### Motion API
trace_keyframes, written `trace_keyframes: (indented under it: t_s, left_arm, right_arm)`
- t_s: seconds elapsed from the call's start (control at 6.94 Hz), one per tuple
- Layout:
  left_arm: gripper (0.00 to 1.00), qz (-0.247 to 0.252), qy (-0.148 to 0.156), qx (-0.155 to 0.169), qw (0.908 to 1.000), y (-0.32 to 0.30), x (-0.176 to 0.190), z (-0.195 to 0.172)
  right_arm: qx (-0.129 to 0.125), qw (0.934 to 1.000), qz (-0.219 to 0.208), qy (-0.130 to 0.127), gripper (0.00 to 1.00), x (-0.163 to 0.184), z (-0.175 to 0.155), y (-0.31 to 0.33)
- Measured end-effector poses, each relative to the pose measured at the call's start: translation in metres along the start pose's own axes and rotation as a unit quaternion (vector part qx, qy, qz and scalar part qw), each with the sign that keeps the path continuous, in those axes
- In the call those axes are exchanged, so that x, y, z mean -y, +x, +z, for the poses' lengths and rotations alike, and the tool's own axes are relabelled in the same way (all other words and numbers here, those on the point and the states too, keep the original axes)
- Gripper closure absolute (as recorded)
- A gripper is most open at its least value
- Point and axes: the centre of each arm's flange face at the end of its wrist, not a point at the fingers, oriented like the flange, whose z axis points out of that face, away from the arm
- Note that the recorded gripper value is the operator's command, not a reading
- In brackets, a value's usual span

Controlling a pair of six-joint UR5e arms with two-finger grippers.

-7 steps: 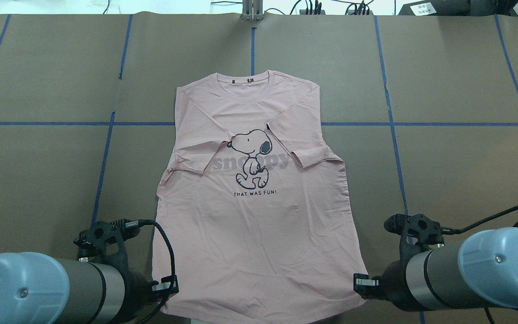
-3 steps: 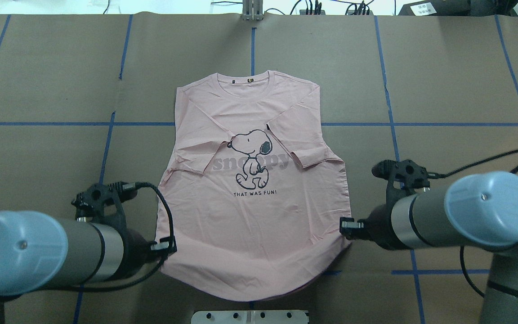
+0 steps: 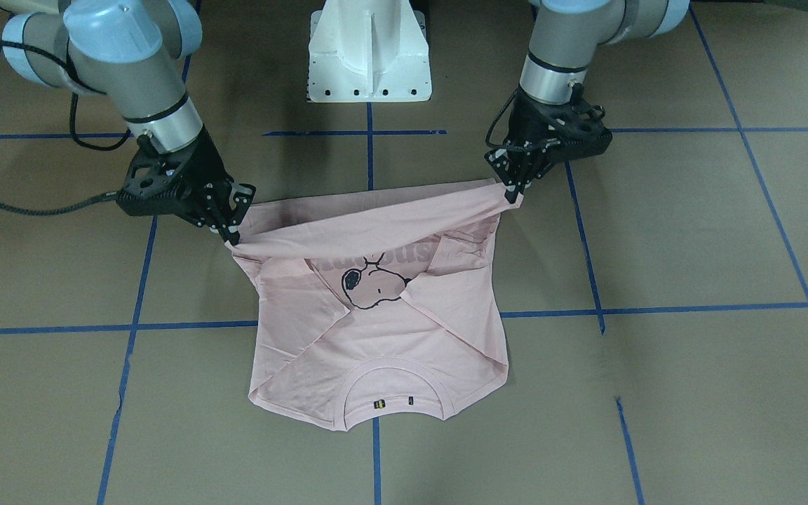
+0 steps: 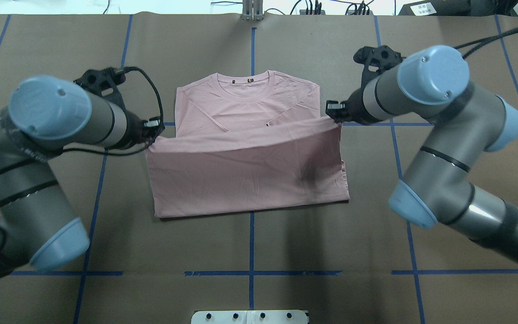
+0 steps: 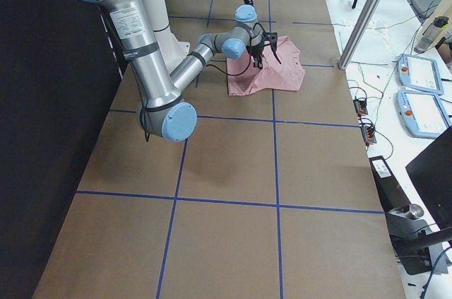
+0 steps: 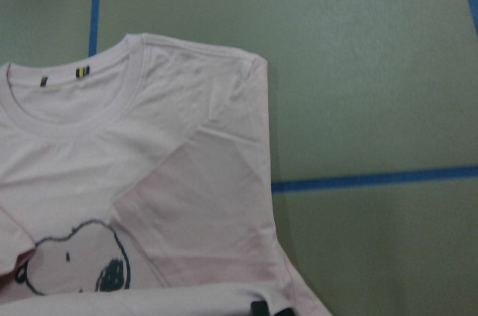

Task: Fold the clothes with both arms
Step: 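Lift the hem with both grippers and fold it over toward the collar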

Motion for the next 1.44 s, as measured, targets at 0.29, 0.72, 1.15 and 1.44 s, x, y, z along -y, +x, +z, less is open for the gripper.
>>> trace_keyframes:
  t_s: [0.29,0.72,1.15,1.44]
  left_arm:
    - [1.0,-0.015,0.03,-0.006,0.9994,0.009,0.065,0.063]
    - [1.0,-0.019,0.057,-0.008,0.9982,-0.001,0.13,0.129]
    - [1.0,-0.017,0.063,-0.017,0.9977,0.001,0.143,0.152]
    - [0.94,-0.017,0.064,-0.029,0.9974,0.021,0.144,0.145]
  right_arm:
    - [0.009,0.9996,0.005,0.024,1.0,0.059,0.054,-0.01]
    - [-0.006,0.9989,0.021,0.042,1.0,0.114,0.095,0.006]
    - [-0.024,0.9984,0.029,0.043,1.0,0.134,0.113,0.0]
    - [-0.022,0.9984,0.029,0.043,1.0,0.138,0.113,-0.008]
